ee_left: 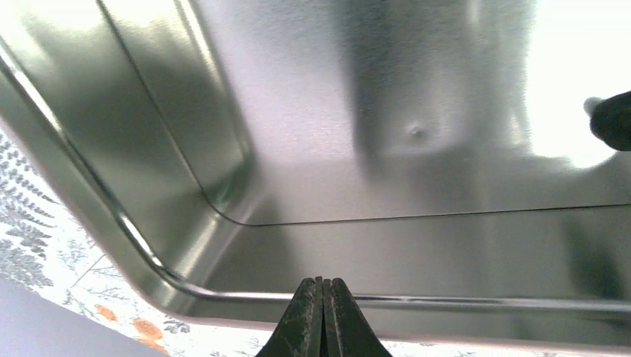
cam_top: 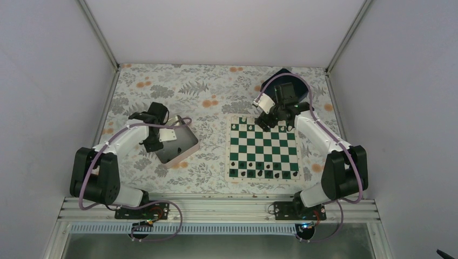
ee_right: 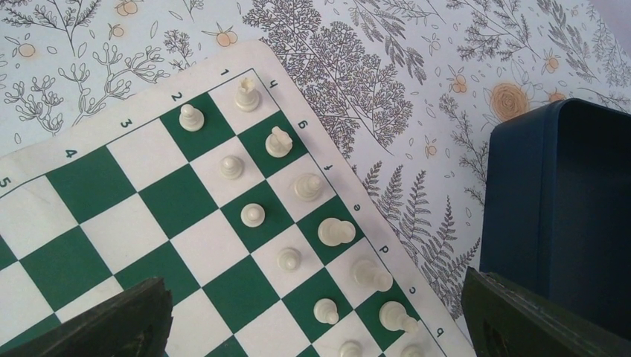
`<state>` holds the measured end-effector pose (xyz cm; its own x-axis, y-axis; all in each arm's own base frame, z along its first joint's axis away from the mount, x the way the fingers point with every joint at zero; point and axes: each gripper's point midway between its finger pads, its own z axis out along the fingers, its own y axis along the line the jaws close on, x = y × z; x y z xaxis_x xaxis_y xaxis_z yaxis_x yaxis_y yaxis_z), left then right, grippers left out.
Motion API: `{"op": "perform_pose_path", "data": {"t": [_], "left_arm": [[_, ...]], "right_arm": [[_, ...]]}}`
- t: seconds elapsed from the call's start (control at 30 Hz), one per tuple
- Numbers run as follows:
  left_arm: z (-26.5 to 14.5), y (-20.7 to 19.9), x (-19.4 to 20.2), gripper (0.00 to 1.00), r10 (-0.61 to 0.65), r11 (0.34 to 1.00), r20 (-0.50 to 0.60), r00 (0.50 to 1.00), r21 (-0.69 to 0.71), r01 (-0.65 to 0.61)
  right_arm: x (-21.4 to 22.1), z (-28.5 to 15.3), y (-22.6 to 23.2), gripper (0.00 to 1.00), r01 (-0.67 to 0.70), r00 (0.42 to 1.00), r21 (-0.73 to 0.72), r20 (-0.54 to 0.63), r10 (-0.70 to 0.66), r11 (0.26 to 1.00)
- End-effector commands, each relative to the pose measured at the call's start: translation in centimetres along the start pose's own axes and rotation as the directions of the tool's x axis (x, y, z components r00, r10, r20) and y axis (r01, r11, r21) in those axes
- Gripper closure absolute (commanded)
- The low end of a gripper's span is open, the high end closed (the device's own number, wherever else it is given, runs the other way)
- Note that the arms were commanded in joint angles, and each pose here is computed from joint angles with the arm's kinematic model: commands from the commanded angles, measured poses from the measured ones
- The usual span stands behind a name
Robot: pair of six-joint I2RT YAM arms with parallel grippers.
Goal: Set up the chess pieces on the board
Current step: Adjust the storage box at the center of the board.
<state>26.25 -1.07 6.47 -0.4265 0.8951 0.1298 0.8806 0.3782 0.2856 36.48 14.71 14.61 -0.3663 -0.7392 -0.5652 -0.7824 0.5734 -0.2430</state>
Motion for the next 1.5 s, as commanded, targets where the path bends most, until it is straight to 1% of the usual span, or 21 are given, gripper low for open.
{"op": "perform_pose_path", "data": {"t": [0.0,0.13,0.23,0.4,0.63,0.93,1.2,1.47], "left_arm": [[-1.3,-1.7,-0.3,0.98,-0.001,0.999,0.008,1.0,0.05,0.0],[-4.6,-1.0,-4.5,0.98,0.019,0.999,0.143,0.989,0.044,-0.026],[-5.4,-1.2,-7.5,0.98,0.054,0.997,0.192,0.98,0.048,-0.064],[-4.4,-1.7,-11.2,0.98,0.122,0.989,0.193,0.974,0.064,-0.136],[-3.0,-2.3,-14.0,0.98,0.2,0.975,0.181,0.963,0.062,-0.214],[-2.9,-3.5,-17.6,0.98,0.235,0.961,0.244,0.941,0.087,-0.262],[-2.2,-4.4,-20.1,0.98,0.273,0.946,0.262,0.926,0.099,-0.307],[-3.3,-2.2,-23.6,0.98,0.271,0.955,0.325,0.906,0.028,-0.295]], "right_arm": [[-0.6,-0.7,0.2,0.0,0.013,1.0,0.008,0.02,-0.013,1.0],[-0.6,-0.6,0.2,0.0,0.013,1.0,0.009,0.017,-0.013,1.0],[-0.6,-0.6,0.3,0.0,0.012,1.0,0.009,0.014,-0.012,1.0],[-0.6,-0.8,0.1,0.0,0.008,1.0,0.018,0.014,-0.009,1.0],[-0.4,-0.6,0.0,0.0,0.008,1.0,0.022,0.004,-0.008,1.0],[-0.2,-0.4,-0.1,0.0,0.006,1.0,0.027,-0.005,-0.005,1.0],[0.0,-0.4,-0.2,0.0,0.004,1.0,0.033,-0.012,-0.004,0.999],[0.1,-0.1,-0.1,0.0,0.006,1.0,0.032,-0.017,-0.006,0.999]]}}
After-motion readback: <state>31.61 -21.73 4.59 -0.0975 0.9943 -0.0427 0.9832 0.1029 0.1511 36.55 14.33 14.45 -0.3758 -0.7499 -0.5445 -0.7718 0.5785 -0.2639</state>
